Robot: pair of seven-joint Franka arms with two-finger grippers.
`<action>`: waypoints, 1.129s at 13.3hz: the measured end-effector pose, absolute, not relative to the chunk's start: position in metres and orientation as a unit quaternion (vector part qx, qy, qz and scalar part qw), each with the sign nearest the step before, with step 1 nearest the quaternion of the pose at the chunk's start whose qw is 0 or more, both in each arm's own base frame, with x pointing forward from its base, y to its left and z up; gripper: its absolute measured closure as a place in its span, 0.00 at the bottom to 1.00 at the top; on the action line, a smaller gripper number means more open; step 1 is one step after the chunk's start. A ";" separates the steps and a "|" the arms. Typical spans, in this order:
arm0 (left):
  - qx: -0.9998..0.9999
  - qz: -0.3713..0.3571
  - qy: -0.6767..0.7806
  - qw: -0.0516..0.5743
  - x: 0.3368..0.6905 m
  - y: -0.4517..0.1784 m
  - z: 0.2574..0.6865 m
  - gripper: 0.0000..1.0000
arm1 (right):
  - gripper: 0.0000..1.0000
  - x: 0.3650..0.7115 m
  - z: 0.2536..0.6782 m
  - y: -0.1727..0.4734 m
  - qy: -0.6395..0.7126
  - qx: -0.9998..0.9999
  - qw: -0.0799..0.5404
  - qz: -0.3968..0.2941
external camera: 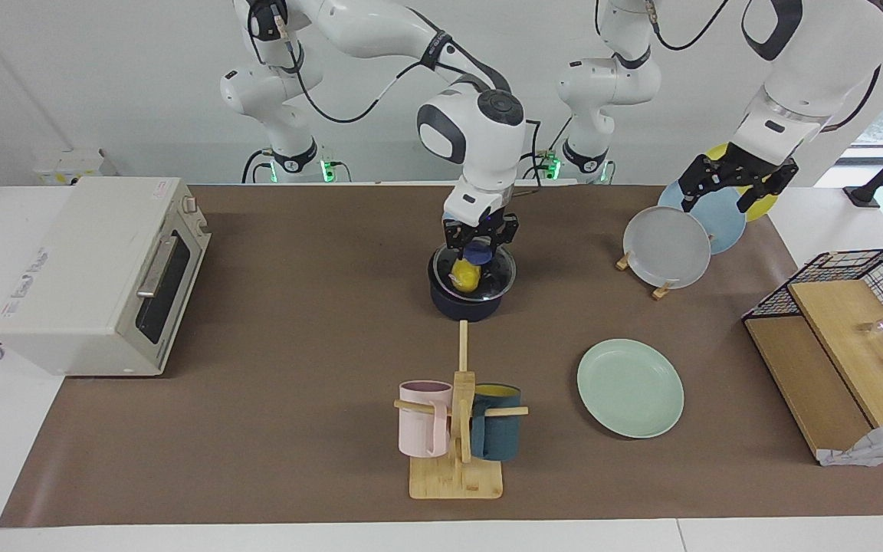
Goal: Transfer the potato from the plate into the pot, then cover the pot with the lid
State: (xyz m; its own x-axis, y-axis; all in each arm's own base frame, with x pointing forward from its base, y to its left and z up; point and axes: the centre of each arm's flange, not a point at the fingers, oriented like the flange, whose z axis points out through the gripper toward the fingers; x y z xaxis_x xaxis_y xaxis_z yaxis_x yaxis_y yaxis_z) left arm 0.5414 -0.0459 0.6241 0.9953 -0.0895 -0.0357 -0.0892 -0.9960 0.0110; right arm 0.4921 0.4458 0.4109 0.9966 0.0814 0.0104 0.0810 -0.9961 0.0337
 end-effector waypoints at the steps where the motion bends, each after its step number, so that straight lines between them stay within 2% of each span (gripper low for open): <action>1: 0.999 -0.021 -0.043 0.005 0.541 -0.046 0.623 0.00 | 0.34 0.492 0.410 0.447 0.041 0.999 0.017 0.006; 15: 1.000 -0.016 -0.022 0.005 0.540 -0.045 0.638 0.00 | 0.34 0.486 0.408 0.448 0.031 0.999 -0.005 -0.009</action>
State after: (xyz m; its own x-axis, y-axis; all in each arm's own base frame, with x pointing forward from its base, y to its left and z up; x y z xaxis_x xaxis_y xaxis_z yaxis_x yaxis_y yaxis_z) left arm 0.5397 -0.0454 0.6383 0.9985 -0.0447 -0.0319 -0.0444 -0.9990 0.0105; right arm 0.4865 0.4476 0.4075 0.9979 0.0628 -0.0181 0.0627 -0.9980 -0.0102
